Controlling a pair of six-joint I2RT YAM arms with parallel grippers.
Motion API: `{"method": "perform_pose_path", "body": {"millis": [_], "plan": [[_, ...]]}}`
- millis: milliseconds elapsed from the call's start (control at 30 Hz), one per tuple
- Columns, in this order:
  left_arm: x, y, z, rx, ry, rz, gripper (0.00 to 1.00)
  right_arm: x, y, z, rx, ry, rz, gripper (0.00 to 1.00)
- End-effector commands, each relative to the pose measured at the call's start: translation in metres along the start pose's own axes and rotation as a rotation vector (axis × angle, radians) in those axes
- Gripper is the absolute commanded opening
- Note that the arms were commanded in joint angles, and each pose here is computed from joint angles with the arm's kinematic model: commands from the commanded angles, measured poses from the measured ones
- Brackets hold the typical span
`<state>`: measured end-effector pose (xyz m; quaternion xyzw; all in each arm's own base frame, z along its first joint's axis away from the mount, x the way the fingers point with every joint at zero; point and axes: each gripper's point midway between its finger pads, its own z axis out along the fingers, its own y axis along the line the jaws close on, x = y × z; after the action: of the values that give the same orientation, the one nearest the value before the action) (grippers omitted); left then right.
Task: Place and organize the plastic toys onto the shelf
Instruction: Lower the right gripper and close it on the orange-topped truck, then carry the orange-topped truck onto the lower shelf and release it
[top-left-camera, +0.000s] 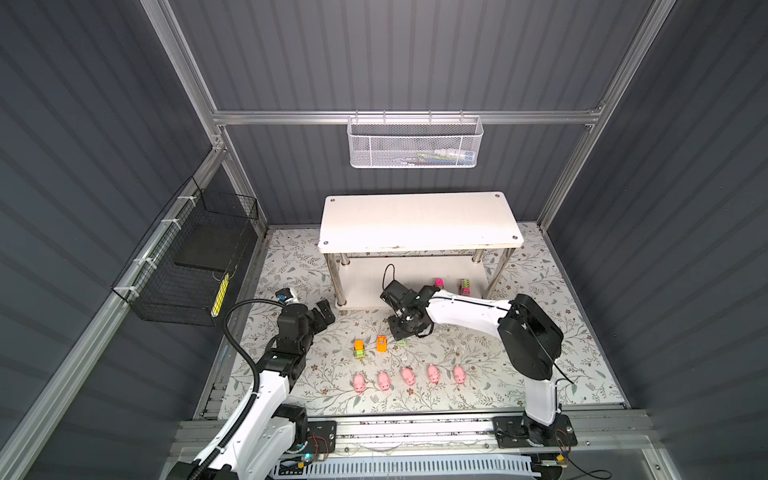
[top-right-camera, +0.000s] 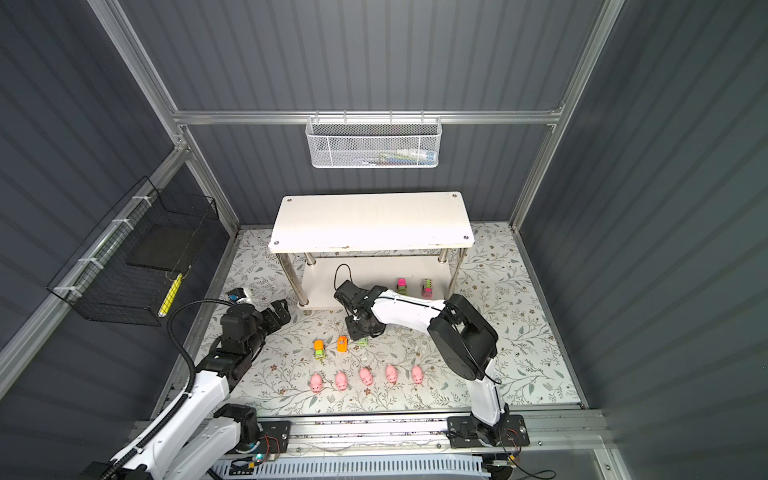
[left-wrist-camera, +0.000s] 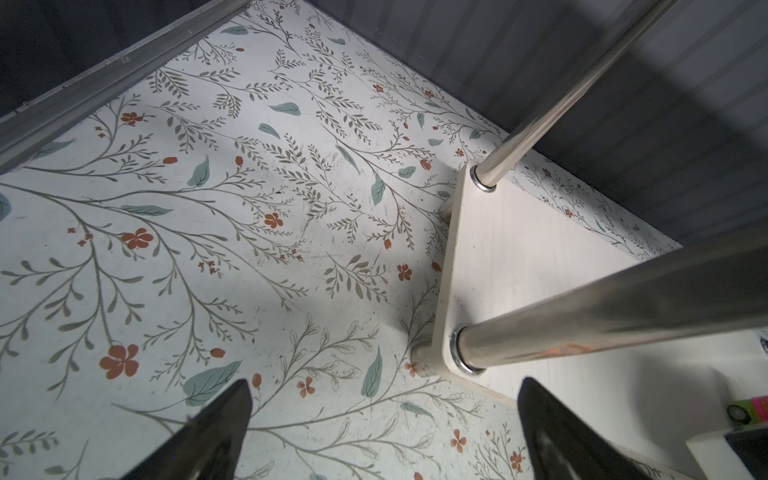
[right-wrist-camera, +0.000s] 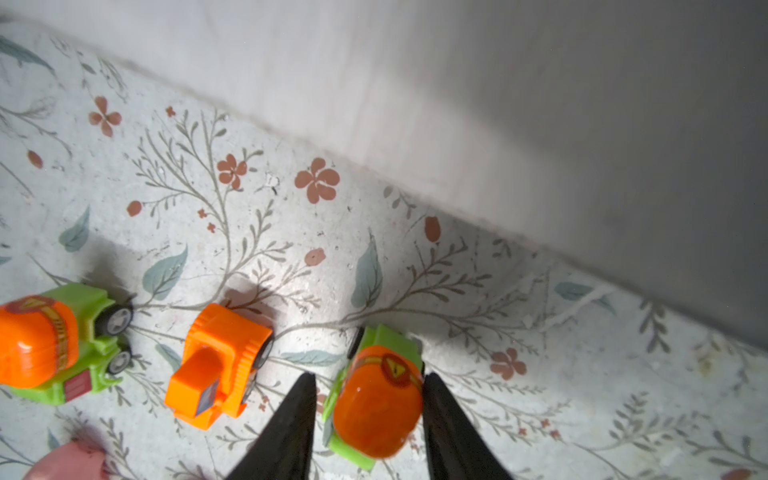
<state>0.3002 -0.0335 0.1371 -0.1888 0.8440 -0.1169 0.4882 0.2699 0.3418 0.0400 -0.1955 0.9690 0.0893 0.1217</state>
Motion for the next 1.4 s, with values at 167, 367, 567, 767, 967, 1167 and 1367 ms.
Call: {"method": "perform_pose_path", "body": {"millis": [167,367,567,767,967,1167,1367], "plan": [[0.008,0.006,0.000,-0.017,0.008,0.027,1.00,0.002,-0.004,0.006,0.017,0.025,0.005,0.36],[0.010,0.007,0.000,-0.018,0.009,0.026,1.00,0.002,-0.004,0.005,0.012,0.026,0.006,0.41],[0.009,0.008,-0.002,-0.021,0.004,0.025,1.00,0.002,-0.002,0.007,0.006,0.035,0.002,0.40],[0.010,0.009,-0.003,-0.023,0.004,0.024,1.00,0.004,-0.002,0.008,0.005,0.042,-0.001,0.36],[0.011,0.010,-0.003,-0.025,0.004,0.024,1.00,0.004,-0.004,0.003,0.011,0.029,0.006,0.33],[0.011,0.010,-0.003,-0.025,0.006,0.028,1.00,0.006,-0.010,-0.012,0.016,0.001,0.033,0.30],[0.010,0.008,-0.001,-0.021,0.006,0.029,1.00,0.000,-0.014,-0.030,0.028,-0.050,0.036,0.30]]}}
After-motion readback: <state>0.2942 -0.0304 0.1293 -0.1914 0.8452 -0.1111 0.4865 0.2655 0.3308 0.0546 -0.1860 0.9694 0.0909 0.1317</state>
